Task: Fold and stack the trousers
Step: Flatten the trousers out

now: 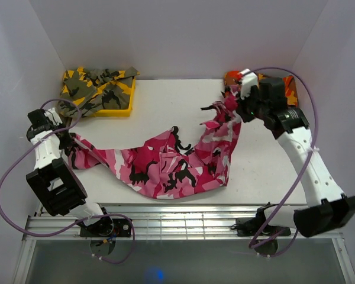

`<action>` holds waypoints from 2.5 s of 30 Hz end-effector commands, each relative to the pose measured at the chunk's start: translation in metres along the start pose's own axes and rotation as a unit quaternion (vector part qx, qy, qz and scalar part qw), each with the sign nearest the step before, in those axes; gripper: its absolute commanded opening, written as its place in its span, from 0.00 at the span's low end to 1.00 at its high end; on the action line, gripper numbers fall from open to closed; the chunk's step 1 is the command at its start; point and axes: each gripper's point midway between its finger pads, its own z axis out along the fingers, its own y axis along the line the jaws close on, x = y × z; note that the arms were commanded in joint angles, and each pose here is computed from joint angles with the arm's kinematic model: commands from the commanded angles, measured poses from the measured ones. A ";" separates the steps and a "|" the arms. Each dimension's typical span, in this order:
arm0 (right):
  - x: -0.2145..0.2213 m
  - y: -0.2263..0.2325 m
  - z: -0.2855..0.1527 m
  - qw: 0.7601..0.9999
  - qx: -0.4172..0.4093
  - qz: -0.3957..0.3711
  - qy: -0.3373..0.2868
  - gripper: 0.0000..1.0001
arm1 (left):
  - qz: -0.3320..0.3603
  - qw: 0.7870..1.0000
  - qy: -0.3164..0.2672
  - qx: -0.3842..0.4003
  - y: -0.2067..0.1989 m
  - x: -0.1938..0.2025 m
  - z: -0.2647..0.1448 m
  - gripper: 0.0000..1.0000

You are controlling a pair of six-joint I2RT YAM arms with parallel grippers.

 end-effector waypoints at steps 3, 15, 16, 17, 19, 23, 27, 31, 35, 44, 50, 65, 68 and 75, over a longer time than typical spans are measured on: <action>0.095 -0.042 -0.043 0.995 0.086 0.033 0.048 0.08 | 0.017 0.998 -0.065 -0.017 0.004 -0.035 -0.021 0.00; 0.230 -0.076 -0.080 0.959 0.168 0.121 0.192 0.08 | 0.013 0.996 -0.083 -0.038 0.030 -0.047 -0.022 0.00; 0.235 -0.076 -0.081 0.958 0.165 0.126 0.200 0.08 | 0.017 0.997 -0.075 -0.030 0.030 -0.045 -0.019 0.00; 0.240 -0.076 -0.081 0.958 0.157 0.115 0.211 0.08 | 0.022 0.997 -0.067 -0.019 0.029 -0.042 -0.018 0.00; 0.253 -0.073 -0.082 0.956 0.141 0.111 0.230 0.08 | 0.064 0.996 -0.054 0.013 0.024 -0.038 -0.014 0.00; 0.291 -0.062 -0.093 0.950 0.114 0.084 0.278 0.08 | 0.134 0.990 -0.024 0.032 0.025 -0.020 -0.008 0.00; 0.314 -0.053 -0.104 0.941 0.087 0.064 0.322 0.08 | 0.192 0.981 0.004 0.039 0.029 -0.001 -0.003 0.13; 0.299 -0.057 -0.114 0.945 0.051 0.063 0.316 0.71 | 0.234 0.971 0.000 0.049 0.029 -0.008 -0.018 0.69; 0.242 -0.082 -0.117 0.966 0.038 0.051 0.252 0.96 | 0.279 0.956 -0.039 0.087 0.009 -0.034 -0.047 0.98; 0.215 -0.106 -0.063 0.963 -0.136 0.057 0.226 0.90 | 0.326 0.911 0.029 0.251 -0.043 -0.020 -0.027 0.98; 0.235 -0.102 -0.017 0.941 -0.212 0.060 0.257 0.82 | 0.352 0.890 0.083 0.279 -0.040 0.014 0.007 0.95; 0.315 -0.103 0.046 0.915 -0.179 0.046 0.358 0.81 | 0.451 0.831 0.094 0.313 -0.052 0.049 0.051 0.85; 0.313 -0.099 0.044 0.918 -0.191 0.033 0.346 0.81 | 0.471 0.815 0.089 0.327 -0.058 0.062 0.050 0.86; 0.262 -0.121 0.047 0.927 -0.225 0.012 0.300 0.78 | 0.497 0.796 0.068 0.340 -0.063 0.070 0.042 0.85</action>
